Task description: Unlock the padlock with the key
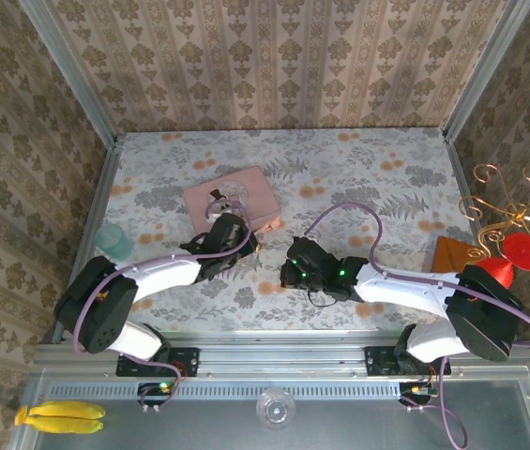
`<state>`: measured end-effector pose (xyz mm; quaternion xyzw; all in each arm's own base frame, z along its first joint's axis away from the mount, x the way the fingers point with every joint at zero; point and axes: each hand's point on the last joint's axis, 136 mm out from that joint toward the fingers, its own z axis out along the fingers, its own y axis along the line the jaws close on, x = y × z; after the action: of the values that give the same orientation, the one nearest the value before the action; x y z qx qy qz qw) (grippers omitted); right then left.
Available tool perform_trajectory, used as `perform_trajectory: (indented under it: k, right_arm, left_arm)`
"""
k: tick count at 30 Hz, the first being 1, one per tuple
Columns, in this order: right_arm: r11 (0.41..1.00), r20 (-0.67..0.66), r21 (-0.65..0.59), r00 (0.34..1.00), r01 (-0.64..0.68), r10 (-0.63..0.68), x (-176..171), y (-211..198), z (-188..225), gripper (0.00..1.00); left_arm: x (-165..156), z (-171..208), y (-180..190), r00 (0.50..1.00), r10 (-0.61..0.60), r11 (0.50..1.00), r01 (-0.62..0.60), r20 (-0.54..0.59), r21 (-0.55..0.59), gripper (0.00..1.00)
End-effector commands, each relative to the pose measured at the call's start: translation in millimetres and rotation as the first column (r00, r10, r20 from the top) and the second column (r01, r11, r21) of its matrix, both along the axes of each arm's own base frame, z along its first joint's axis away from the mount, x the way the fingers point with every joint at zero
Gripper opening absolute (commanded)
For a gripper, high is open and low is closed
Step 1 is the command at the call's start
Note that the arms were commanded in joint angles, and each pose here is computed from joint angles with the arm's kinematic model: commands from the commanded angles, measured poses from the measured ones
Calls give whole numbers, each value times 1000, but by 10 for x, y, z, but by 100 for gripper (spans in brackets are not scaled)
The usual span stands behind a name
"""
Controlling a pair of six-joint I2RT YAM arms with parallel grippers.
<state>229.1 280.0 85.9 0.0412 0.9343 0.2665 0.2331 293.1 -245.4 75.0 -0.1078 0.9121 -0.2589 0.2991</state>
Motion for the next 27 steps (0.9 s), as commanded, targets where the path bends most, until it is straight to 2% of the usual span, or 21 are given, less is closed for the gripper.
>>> perform_trajectory:
  k: [1,4,6,10,18,22,24,27]
  right_arm:
    - [999,49,31,998,38,-39,81,-33,189,0]
    - [998,58,37,997,51,-53,71,-94,184,0]
    - [998,61,41,996,54,-57,64,-111,181,0]
    - [997,58,50,997,51,-53,57,-99,181,0]
    - [997,70,57,996,55,-59,32,-147,218,0]
    - [997,72,56,996,53,-57,28,-157,222,0]
    - [997,69,55,996,51,-55,28,-147,206,0]
    - [997,55,58,997,49,-53,28,-120,177,0]
  left_arm:
    - [-48,-7,100,997,-11,999,9,71,31,26]
    - [-80,121,-14,960,-44,996,65,277,-66,25]
    - [-88,139,-88,943,-81,992,107,324,-64,28]
    - [-26,53,-219,937,-115,984,154,330,-93,32]
    - [99,-256,-169,962,-70,994,89,266,-61,39]
    - [153,-366,-123,972,-54,998,55,228,4,43]
    - [186,-366,-153,970,-59,998,62,235,-7,43]
    - [235,-398,-161,974,-50,998,55,223,-18,36]
